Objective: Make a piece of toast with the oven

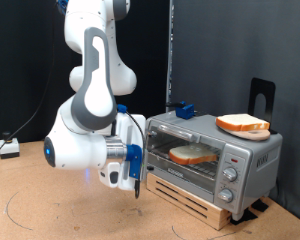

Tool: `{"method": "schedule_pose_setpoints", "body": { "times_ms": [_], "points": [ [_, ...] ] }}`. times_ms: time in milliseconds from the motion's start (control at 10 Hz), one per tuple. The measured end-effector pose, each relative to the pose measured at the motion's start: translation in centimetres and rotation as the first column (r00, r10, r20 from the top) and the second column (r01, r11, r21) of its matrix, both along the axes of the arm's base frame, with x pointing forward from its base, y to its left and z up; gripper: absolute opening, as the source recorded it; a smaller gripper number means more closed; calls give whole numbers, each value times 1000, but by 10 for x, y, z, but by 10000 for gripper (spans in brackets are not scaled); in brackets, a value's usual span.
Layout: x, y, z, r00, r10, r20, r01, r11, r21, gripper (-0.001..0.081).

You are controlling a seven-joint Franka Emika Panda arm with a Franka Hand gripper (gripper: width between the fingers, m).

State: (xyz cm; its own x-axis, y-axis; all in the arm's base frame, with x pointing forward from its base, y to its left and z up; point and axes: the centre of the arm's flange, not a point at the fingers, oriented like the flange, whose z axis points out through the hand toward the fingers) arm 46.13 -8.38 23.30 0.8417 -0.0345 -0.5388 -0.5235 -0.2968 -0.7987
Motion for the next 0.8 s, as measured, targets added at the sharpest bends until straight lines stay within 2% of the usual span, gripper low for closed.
{"method": "schedule_pose_setpoints", "body": {
  "times_ms": [100,200,300,400,500,700,800],
  "points": [
    [14,2,-5,999,-40,12,40,998,-57,809],
    [31,5,-9,989,-136,53,141,985,-105,809],
    [39,6,-13,978,-193,75,202,970,-136,809],
    [36,8,-12,984,-168,65,175,977,-122,809],
    [32,12,-7,992,-128,12,129,990,-60,809],
    [46,15,-3,997,-76,-34,77,997,20,809],
    [58,18,-6,997,-41,-63,43,999,19,809]
  ]
}}
